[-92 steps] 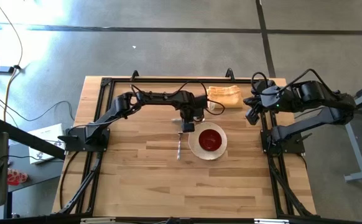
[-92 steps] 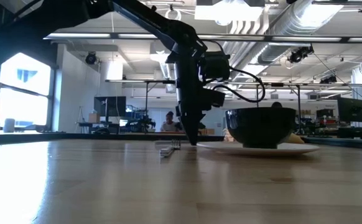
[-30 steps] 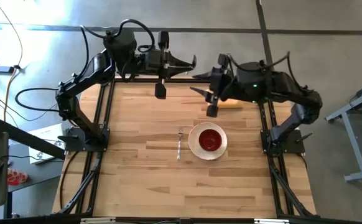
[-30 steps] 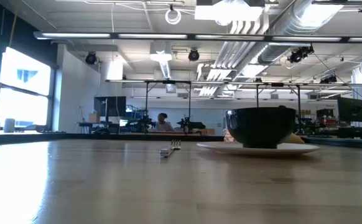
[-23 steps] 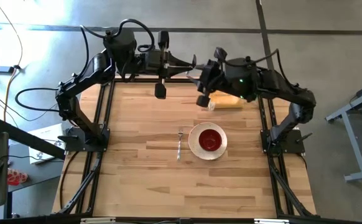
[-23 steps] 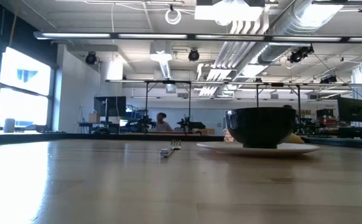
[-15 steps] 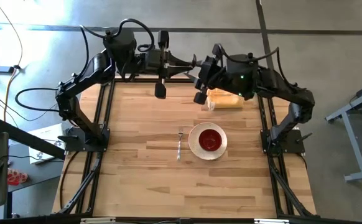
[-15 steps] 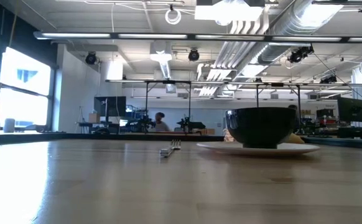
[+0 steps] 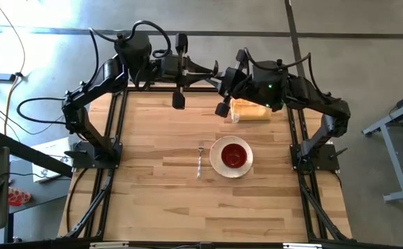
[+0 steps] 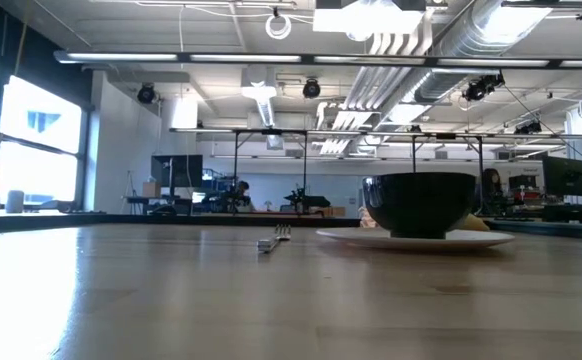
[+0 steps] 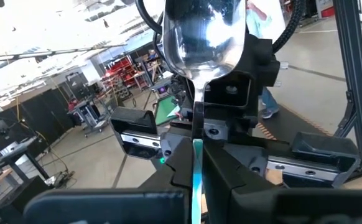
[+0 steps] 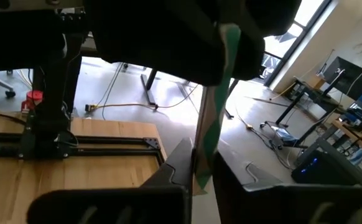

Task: Set table place
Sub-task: Put the spoon into the black bowl

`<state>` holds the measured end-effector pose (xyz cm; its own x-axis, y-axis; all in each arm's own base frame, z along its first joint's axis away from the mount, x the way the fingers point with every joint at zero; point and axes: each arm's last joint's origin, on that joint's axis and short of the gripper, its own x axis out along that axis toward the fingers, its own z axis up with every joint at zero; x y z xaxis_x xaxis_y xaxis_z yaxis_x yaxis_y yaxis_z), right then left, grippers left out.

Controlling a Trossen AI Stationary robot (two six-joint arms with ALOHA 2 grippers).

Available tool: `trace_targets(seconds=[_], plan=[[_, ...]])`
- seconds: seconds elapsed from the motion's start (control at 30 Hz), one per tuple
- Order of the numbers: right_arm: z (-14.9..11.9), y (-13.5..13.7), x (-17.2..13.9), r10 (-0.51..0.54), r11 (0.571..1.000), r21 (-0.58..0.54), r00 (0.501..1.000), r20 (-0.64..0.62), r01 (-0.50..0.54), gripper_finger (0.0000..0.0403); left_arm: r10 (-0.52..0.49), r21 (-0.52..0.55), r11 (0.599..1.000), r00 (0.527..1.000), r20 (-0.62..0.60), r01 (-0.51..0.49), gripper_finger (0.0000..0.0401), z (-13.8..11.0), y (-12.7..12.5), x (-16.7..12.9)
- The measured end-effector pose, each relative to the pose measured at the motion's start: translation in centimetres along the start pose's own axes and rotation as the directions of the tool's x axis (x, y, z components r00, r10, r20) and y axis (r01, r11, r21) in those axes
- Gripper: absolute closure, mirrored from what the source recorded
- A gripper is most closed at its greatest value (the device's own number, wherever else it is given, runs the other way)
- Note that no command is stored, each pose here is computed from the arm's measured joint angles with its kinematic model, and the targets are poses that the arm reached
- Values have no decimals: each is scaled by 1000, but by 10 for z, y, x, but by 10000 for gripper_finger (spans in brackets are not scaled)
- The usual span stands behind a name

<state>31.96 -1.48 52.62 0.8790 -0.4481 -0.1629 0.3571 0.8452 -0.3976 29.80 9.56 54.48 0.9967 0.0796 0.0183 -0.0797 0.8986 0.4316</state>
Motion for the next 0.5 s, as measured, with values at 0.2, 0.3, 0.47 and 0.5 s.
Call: trace_targets(seconds=[0.2, 0.3, 0.47, 0.5], plan=[[0, 0, 0, 0, 1000, 12, 1000, -3, 0, 396, -1, 0, 1000, 1000, -1, 1, 391, 0, 0, 0], [-1, 0, 0, -5, 1000, 13, 1000, -7, 5, 398, 2, 0, 1000, 1000, -2, -2, 384, 0, 0, 0], [-4, -1, 0, -46, 999, -3, 998, -47, 46, 400, 10, 7, 1000, 1000, -5, -10, 344, 0, 0, -1], [-5, -1, 0, -69, 998, -13, 995, -71, 68, 400, 9, 15, 1000, 1000, -5, -9, 333, 0, 0, -1]])
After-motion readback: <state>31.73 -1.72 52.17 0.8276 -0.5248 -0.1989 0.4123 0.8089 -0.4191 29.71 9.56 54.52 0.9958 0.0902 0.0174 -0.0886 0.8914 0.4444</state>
